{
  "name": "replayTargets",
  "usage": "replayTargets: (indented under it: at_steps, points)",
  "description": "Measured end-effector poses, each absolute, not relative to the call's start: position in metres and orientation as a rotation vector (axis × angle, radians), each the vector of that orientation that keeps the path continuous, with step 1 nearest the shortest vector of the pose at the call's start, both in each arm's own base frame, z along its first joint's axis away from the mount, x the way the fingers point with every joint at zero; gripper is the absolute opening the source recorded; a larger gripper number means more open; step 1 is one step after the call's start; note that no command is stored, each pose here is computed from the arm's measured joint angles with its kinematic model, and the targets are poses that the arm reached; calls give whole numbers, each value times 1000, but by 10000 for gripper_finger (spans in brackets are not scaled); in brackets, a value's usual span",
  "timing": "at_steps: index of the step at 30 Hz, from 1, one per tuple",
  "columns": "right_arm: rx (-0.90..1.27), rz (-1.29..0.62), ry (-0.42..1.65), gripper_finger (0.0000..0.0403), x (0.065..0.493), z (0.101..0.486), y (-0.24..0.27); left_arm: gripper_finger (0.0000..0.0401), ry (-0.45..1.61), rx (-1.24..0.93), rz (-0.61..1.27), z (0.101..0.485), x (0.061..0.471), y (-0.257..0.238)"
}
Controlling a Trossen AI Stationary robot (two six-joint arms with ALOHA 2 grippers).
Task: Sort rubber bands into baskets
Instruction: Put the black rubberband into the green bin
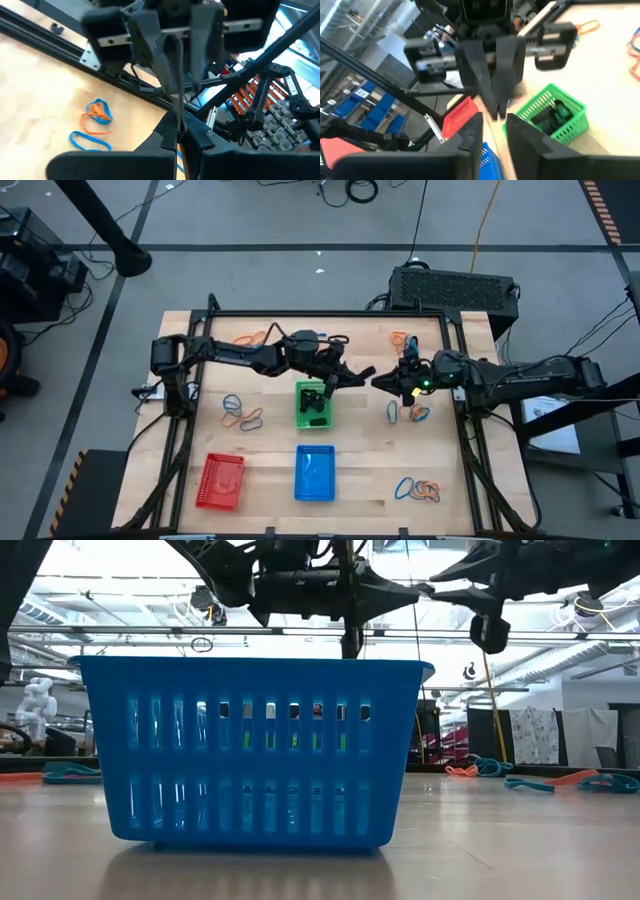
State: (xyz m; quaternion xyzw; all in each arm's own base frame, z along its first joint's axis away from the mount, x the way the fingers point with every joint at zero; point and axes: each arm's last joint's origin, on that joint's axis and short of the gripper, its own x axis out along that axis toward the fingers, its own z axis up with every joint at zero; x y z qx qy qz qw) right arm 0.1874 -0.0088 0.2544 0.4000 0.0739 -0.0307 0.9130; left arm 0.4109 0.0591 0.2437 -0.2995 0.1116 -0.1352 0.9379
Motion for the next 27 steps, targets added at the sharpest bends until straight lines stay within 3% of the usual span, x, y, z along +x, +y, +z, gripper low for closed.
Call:
replayTargets:
  at_steps: [6, 10, 19, 27]
  points:
    - [802, -128, 156, 168, 181, 254, -19, 3, 440, -618, -231, 239, 395, 62]
    - [919, -322, 250, 192, 174, 243, -39, 3, 652, -583, -175, 238, 373, 58]
    - [897, -800, 498, 173, 142, 234, -88, 3, 1081, -463, 108, 226, 330, 41]
    - [859, -995, 699, 141, 129, 210, -130, 3, 1109, -473, 201, 224, 329, 30]
